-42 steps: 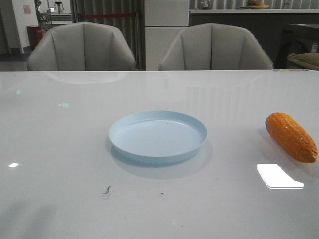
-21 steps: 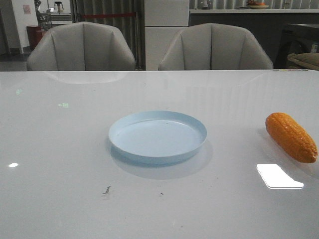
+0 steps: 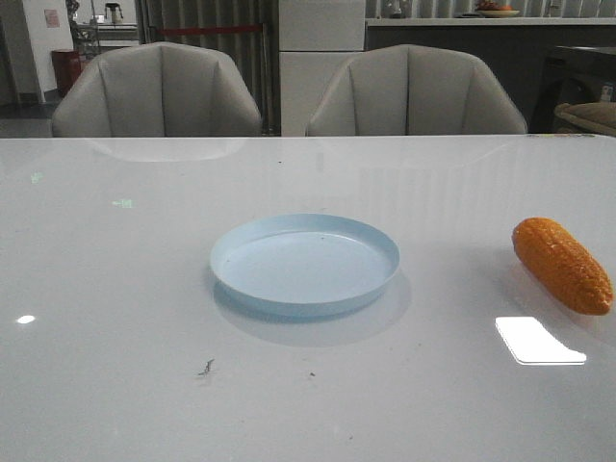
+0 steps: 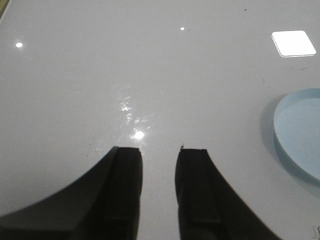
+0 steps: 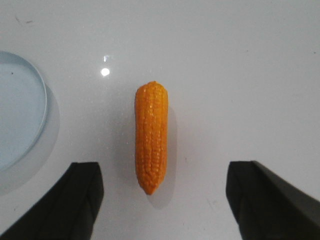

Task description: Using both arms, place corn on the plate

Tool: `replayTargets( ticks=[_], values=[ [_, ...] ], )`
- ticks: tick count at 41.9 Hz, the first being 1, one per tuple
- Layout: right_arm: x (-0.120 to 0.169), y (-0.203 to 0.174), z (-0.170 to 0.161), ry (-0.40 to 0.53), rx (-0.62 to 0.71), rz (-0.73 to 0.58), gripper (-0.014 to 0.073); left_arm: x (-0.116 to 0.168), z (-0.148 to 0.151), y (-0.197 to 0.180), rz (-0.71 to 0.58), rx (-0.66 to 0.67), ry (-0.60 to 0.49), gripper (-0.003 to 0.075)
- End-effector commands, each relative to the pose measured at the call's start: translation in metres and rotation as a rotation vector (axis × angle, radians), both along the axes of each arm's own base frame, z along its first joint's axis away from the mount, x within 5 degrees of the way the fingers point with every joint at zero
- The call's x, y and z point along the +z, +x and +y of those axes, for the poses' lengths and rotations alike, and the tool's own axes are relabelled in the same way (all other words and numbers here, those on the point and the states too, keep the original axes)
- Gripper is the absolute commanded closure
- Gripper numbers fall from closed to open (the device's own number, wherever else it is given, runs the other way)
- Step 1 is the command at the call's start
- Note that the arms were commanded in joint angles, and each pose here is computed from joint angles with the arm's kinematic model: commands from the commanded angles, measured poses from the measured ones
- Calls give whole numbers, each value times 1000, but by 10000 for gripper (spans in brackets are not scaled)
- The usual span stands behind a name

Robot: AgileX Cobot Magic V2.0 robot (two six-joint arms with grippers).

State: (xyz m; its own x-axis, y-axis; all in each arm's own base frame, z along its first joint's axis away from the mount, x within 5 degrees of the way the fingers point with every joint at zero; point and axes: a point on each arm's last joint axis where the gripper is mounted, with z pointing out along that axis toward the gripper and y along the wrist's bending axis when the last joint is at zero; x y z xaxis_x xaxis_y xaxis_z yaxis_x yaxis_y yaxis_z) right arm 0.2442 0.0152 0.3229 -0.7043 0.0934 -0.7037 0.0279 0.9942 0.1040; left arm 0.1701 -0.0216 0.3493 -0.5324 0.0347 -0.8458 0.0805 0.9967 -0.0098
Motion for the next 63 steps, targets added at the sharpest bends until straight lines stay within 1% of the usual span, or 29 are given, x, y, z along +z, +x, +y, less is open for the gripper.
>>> replayTargets(
  ticks=[1,6,10,14,20,27,33,42,46,53,57,63],
  values=[
    [21,28,1,-11,3,-46,-20,17,-1,2,-116,-2,-33,462],
    [12,67,3,-20,6,89,-20,17,-1,2,-114,-2,-33,463],
    [3,94,5,-26,7,169,-20,17,-1,2,-113,-2,-36,463],
    [-18,122,6,-30,8,266,-20,16,-1,1,-107,-2,-35,462],
    [-45,148,9,-27,11,338,-20,14,-1,1,-86,1,-31,463],
    [-74,158,15,0,16,420,-20,14,-1,1,-84,1,-31,463],
    [-94,162,23,-8,38,477,-20,14,-1,1,-84,1,-31,462],
    [-108,166,37,-15,68,493,-20,14,-1,1,-84,1,-31,463],
    [-118,168,38,-19,69,517,-20,14,-1,1,-83,1,-31,463],
    [-121,169,35,-49,72,523,-16,12,0,-1,-59,4,-27,463],
    [-121,168,35,-50,72,528,37,11,0,-1,-43,5,-25,463],
    [-121,168,35,-50,73,529,216,11,0,-1,-43,5,-25,463]
  ],
)
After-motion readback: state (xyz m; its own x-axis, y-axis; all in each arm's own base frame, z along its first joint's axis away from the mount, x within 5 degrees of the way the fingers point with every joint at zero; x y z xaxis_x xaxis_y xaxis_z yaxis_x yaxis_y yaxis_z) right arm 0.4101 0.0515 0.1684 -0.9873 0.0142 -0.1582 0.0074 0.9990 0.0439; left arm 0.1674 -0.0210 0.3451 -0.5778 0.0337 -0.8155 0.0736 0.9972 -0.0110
